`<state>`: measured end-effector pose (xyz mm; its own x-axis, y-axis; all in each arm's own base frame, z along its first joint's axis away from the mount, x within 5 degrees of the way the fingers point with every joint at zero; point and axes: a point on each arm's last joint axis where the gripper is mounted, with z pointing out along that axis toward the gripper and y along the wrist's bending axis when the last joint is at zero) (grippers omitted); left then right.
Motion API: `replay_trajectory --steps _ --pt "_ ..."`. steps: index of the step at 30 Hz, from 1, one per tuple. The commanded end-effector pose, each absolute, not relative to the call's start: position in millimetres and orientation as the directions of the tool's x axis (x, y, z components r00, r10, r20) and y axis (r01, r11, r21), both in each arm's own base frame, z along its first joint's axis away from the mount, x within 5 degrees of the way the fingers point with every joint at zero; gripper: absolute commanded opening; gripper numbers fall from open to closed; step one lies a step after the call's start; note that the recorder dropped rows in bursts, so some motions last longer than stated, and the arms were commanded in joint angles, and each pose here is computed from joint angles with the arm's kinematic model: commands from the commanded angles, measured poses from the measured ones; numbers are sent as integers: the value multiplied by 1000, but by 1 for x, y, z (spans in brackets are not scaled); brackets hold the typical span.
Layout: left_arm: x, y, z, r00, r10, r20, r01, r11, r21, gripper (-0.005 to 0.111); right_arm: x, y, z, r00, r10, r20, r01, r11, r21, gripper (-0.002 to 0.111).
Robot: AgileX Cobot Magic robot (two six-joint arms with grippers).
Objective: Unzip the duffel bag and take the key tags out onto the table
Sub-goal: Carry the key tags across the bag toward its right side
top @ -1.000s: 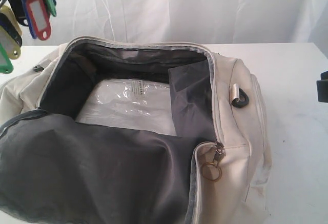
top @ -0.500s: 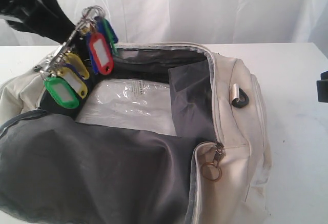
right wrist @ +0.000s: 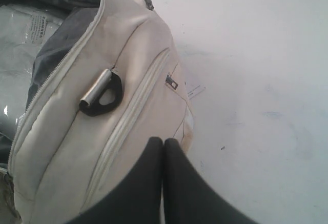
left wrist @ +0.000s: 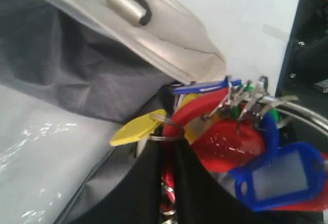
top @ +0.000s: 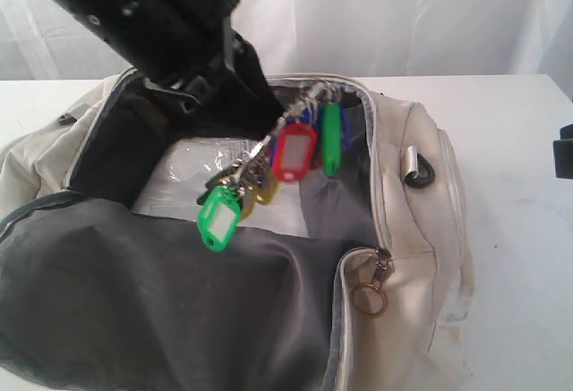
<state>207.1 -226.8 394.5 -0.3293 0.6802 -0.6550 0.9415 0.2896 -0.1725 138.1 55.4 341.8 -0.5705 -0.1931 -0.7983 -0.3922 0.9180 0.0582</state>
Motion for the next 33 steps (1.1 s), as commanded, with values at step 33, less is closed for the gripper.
replay_trajectory --steps 33 --pt "209 -442 347 -142 728 -671 988 147 -49 0 24 -19 408 -192 -3 -981 -32 999 3 0"
